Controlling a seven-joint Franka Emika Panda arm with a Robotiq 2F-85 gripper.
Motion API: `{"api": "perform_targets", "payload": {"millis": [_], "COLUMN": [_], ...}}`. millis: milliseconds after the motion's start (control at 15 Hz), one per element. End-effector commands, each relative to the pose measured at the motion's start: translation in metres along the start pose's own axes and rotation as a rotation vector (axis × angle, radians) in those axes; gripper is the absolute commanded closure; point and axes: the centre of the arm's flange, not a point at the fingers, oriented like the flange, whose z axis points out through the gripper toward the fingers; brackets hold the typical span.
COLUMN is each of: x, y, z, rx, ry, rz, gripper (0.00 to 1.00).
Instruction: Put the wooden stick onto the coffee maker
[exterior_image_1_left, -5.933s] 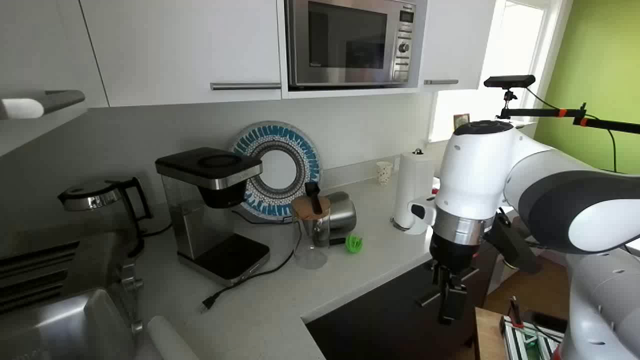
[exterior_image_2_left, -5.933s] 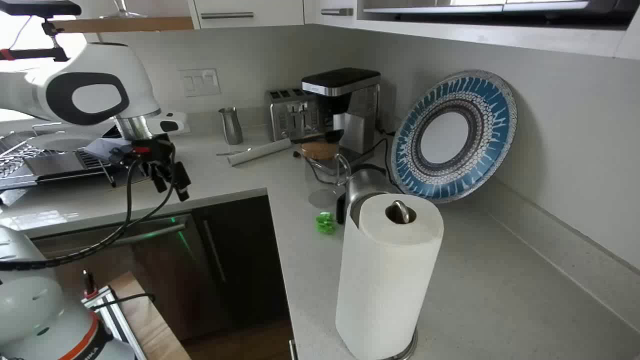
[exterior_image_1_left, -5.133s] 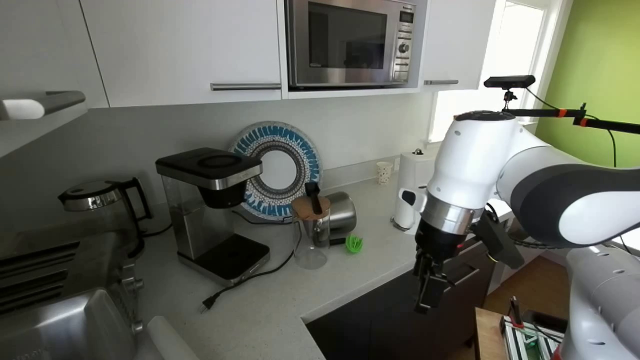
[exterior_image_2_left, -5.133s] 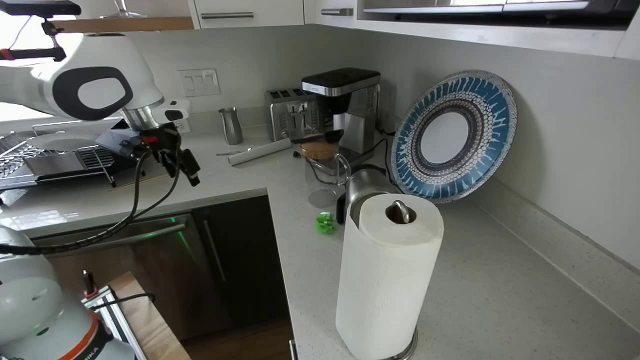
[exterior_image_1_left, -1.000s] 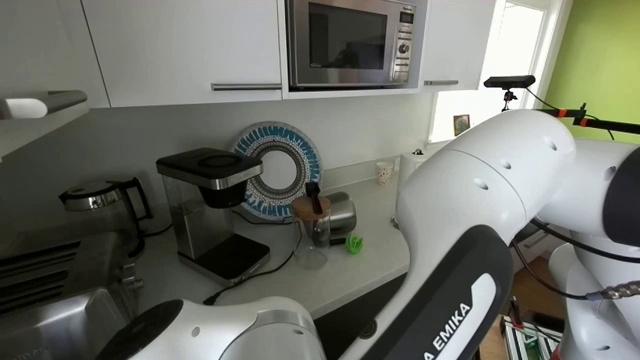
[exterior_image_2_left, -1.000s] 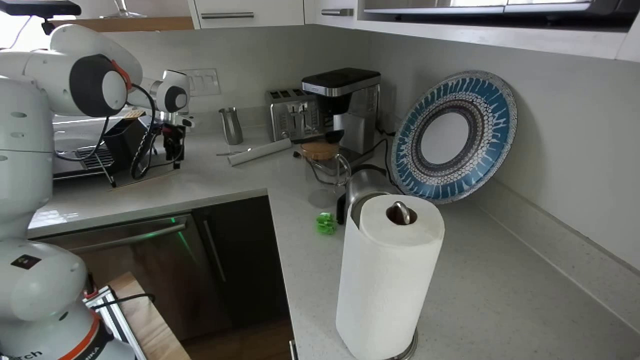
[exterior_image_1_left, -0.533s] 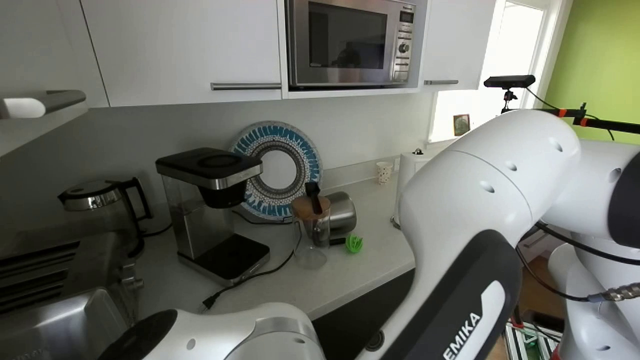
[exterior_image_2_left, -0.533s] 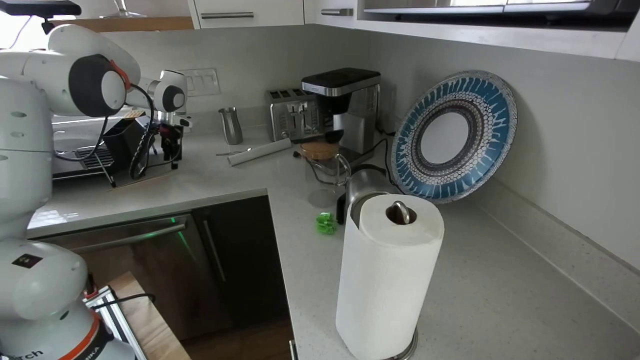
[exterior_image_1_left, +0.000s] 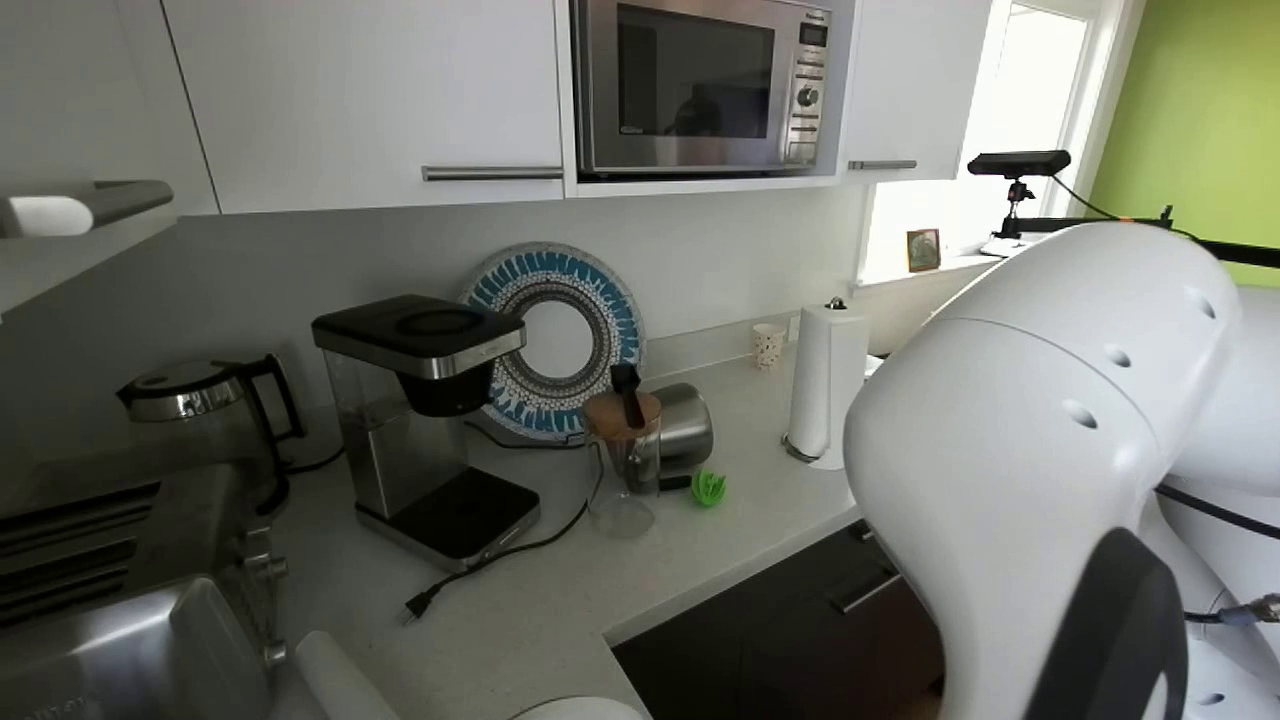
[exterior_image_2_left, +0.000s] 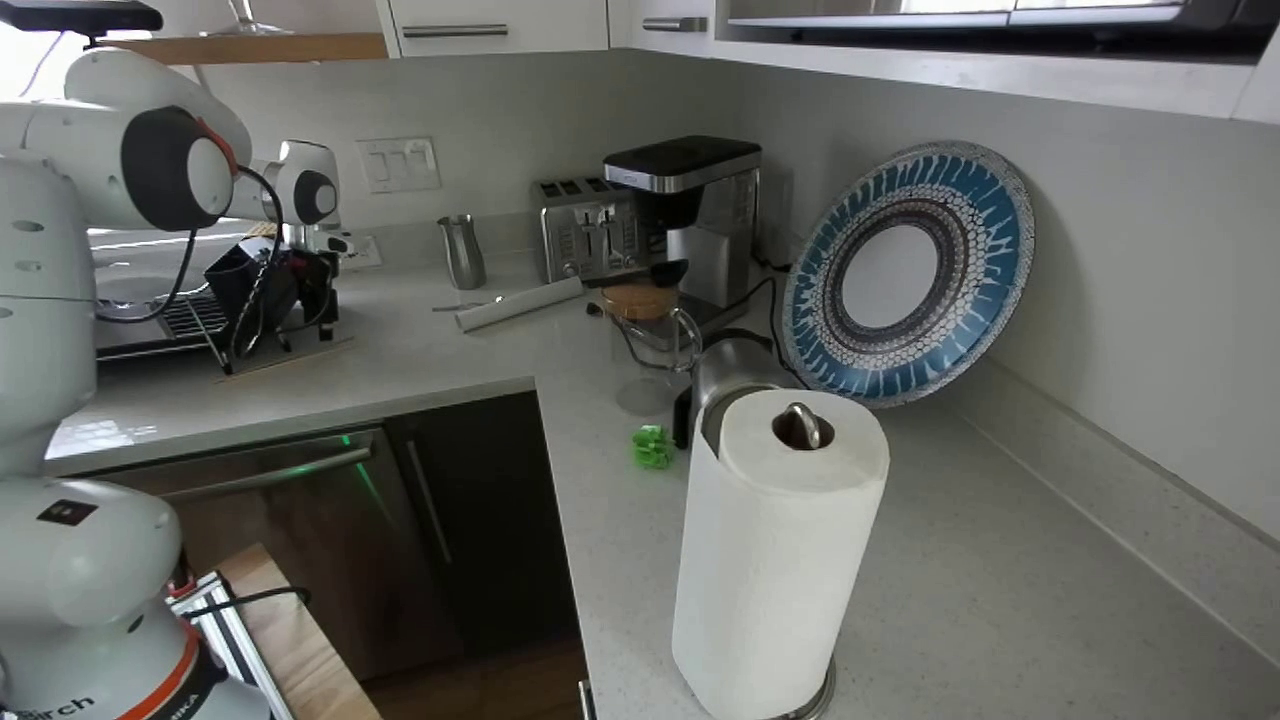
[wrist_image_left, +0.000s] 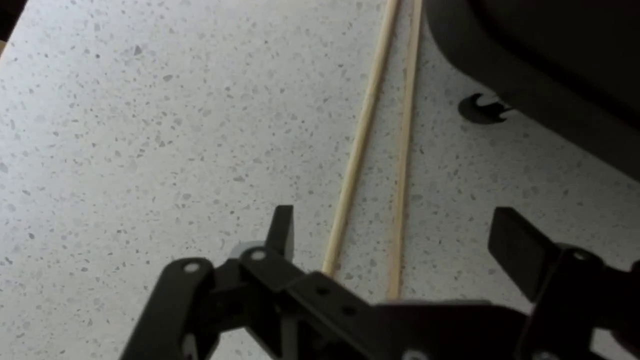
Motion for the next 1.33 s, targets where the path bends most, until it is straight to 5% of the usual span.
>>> {"api": "perform_targets", "payload": {"millis": [0,400,800,1067,1200,1267], "x": [-0.007,-0.014,-0.014,0.005,0.008,0.005], "y": [0.01,0.031,0.085,0.094,0.096,0.078], "z": [0.011,0.012,-0.001,-0.001,-0.006,-0.004], "rx": [0.03,0.175,0.559,0.643,0.588,0.623], "ry": [0.084,0.138,0.223,0.089,0.031,0.086], "rz": [0.041,0.087,0.087,-0.012,-0.013,-0.009], "gripper": [0.0,0.0,0.0,0.0,0.0,0.0]}}
